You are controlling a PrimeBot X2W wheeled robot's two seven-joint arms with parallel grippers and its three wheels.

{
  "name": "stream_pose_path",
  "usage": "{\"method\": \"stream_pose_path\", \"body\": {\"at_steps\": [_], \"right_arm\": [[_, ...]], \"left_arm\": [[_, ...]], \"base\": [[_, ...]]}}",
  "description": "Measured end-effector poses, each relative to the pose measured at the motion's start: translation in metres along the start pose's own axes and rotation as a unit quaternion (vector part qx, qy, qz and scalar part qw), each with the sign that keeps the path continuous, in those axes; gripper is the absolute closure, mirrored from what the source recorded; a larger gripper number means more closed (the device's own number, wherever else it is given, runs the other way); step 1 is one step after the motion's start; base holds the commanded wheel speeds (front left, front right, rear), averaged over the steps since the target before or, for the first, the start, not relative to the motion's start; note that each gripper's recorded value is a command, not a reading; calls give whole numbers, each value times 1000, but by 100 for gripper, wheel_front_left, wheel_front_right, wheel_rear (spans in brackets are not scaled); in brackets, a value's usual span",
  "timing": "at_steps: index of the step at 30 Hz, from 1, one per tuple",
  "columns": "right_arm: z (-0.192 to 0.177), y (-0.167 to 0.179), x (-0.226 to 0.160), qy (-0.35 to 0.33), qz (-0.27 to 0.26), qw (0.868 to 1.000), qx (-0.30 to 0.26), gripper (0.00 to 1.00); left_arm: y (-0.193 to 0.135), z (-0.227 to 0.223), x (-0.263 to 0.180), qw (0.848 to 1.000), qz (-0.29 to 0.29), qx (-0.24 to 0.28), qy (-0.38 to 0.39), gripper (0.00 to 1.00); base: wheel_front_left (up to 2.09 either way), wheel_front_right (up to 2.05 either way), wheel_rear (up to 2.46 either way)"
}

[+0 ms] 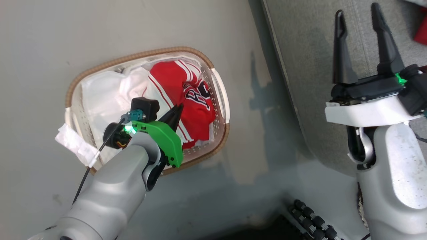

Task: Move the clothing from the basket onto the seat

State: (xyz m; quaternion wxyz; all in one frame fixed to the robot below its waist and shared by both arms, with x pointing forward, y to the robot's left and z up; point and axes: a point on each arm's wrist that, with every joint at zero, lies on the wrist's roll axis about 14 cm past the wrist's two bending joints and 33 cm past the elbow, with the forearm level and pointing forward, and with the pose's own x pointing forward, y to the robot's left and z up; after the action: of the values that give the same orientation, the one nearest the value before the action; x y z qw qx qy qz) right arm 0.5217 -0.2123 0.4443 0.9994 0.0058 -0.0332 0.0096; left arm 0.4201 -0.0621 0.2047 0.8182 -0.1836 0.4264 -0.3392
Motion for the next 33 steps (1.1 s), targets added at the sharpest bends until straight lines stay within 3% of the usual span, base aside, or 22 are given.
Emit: {"method": "stream_pose_path", "body": {"at_steps": [10, 19, 26, 33], "right_arm": [[33, 27, -7, -20, 29, 999, 21, 0], [53, 52, -36, -20, 53, 997, 48, 0], [65, 72, -62, -20, 75, 995, 62, 0], [79, 94, -89, -27, 103, 991, 77, 0]], "left_arm": [[-4, 60, -58, 994, 23, 45, -99, 100], [-29, 111, -124, 973, 43, 82, -211, 100], [-63, 159, -184, 938, 46, 121, -321, 100], [-114, 203, -245, 890, 24, 153, -430, 100]], "base": [[0, 0, 0], [0, 0, 0], [0, 0, 0], [0, 0, 0]]}}
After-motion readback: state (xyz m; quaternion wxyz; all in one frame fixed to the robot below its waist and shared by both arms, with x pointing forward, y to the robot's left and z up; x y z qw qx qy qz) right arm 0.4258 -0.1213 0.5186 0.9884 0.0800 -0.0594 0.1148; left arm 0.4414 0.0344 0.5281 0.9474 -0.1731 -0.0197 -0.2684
